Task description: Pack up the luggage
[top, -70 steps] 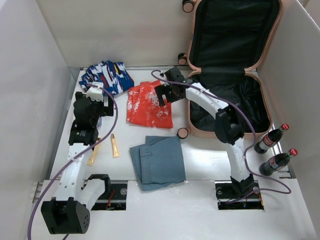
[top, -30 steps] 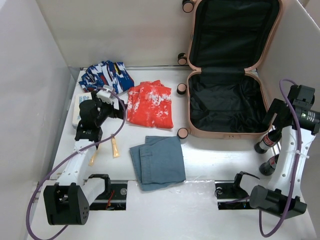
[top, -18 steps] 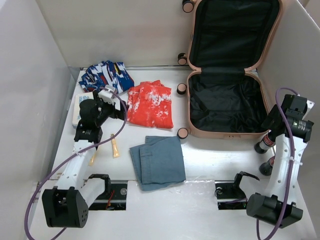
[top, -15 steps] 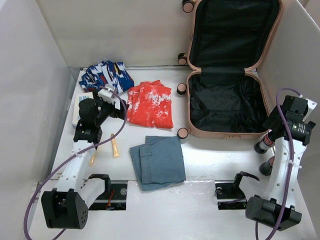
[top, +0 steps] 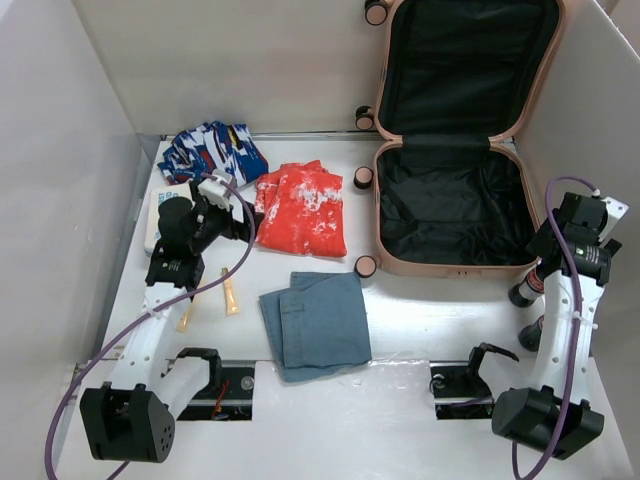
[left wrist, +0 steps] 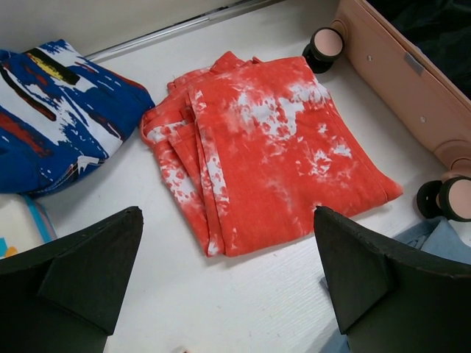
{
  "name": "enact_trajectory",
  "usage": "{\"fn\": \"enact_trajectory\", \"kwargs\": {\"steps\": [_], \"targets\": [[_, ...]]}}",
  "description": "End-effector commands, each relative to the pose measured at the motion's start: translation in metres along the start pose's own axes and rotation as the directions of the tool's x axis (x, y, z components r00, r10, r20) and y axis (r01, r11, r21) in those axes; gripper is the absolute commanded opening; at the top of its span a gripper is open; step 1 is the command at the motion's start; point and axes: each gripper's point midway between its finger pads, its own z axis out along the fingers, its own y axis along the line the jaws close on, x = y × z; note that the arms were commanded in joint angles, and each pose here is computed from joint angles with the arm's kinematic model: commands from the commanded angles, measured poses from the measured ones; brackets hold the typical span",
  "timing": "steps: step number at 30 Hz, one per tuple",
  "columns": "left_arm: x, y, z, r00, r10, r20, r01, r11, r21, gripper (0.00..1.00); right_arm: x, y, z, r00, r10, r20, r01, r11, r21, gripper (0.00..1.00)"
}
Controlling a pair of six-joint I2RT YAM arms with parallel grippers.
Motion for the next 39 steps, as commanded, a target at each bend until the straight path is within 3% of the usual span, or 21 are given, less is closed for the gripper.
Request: {"fn": "enact_trajectory", "kwargs": {"steps": [1, 11, 25, 28, 29, 32, 33, 39], "targets": [[-0.029, -0.007, -0.006, 0.997, 0.012, 0.071, -0.013, 1.000, 0.022, 1.00, -0.020, 0.000, 0.002, 0.995, 0.039, 0.092, -0.039, 0.999, 0.003, 0.83], [-0.031, -0.005, -0.007, 0.997, 0.021, 0.070, -0.022, 1.000, 0.012, 1.00, -0.008, 0.004, 0.013, 0.993, 0.041, 0.111, -0.040, 0.999, -0.012, 0.67], [-0.029, -0.003, -0.007, 0.998, 0.017, 0.061, -0.018, 1.000, 0.004, 1.00, -0.019, 0.006, 0.018, 0.984, 0.005, 0.179, -0.002, 1.000, -0.016, 0.68], [-0.026, -0.003, -0.005, 0.999, 0.014, 0.053, -0.014, 1.000, 0.005, 1.00, -0.019, 0.008, 0.018, 0.983, 0.009, 0.186, -0.004, 1.000, -0.028, 0.48], [-0.026, -0.001, -0.005, 0.999, 0.014, 0.052, -0.013, 1.000, -0.004, 1.00, -0.019, 0.008, 0.018, 0.982, 0.009, 0.186, -0.004, 1.000, -0.028, 0.34], [-0.026, -0.001, -0.005, 0.999, 0.014, 0.052, -0.013, 1.000, -0.004, 1.00, -0.017, 0.006, 0.018, 0.982, -0.001, 0.188, 0.006, 1.000, -0.027, 0.14], [-0.024, -0.001, -0.005, 0.999, 0.010, 0.044, -0.010, 1.000, -0.004, 1.00, -0.014, 0.006, 0.018, 0.982, -0.010, 0.188, 0.015, 1.000, -0.025, 0.02], [-0.024, -0.001, -0.005, 0.999, 0.010, 0.044, -0.010, 1.000, -0.004, 1.00, -0.039, 0.003, -0.011, 0.961, -0.010, 0.276, 0.032, 0.996, -0.077, 0.00]]}}
